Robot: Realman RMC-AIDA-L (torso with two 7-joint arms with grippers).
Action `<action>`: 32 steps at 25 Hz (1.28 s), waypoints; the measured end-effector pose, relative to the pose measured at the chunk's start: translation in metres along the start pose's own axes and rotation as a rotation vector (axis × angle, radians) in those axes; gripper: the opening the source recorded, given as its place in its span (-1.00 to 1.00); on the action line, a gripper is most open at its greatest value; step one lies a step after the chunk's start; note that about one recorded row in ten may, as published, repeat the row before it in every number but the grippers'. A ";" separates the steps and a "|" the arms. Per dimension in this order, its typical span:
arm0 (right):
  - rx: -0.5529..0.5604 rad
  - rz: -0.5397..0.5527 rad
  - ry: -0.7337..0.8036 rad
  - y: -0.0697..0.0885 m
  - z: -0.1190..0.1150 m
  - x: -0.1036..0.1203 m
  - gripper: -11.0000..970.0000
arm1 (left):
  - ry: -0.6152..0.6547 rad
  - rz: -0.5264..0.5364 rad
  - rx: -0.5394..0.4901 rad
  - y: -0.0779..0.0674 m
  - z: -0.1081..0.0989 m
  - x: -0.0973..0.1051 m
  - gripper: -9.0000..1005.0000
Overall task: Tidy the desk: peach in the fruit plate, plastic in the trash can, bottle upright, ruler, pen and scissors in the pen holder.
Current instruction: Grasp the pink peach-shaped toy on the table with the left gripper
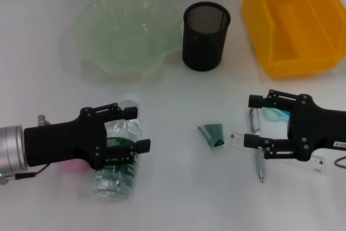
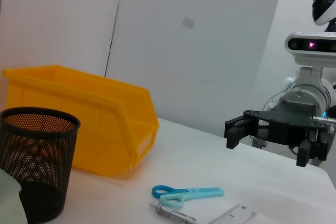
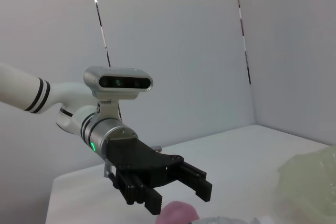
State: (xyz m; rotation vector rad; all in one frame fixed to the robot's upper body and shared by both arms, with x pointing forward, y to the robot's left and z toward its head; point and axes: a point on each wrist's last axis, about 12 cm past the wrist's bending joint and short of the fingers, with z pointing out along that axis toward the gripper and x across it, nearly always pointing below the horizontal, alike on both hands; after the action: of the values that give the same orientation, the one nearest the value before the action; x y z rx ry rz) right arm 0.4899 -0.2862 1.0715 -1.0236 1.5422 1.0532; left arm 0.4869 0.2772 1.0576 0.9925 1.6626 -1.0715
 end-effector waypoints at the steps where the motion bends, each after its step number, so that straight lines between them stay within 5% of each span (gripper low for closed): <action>1: 0.001 0.000 0.000 0.000 0.000 0.000 0.73 | -0.001 0.000 0.000 0.000 0.000 0.000 0.59; 12: 0.017 0.004 -0.005 0.001 -0.002 0.002 0.73 | -0.027 0.004 -0.058 0.003 -0.011 -0.001 0.55; 17: 0.023 0.007 -0.005 0.002 -0.003 0.003 0.73 | -0.027 -0.020 -0.233 0.003 -0.057 0.012 0.53; 22: 0.025 0.008 -0.004 0.002 -0.004 0.004 0.73 | 0.002 -0.065 -0.334 -0.005 -0.081 0.030 0.51; 32: 0.017 0.008 -0.001 0.002 -0.003 0.004 0.73 | 0.126 -0.098 -0.368 -0.005 -0.078 0.049 0.48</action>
State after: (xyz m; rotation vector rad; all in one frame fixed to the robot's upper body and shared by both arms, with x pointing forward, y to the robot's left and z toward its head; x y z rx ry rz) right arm 0.4868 -0.2887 1.0686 -1.0054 1.5536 1.0441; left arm 0.4485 0.3561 1.0292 0.7560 1.9421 -0.7372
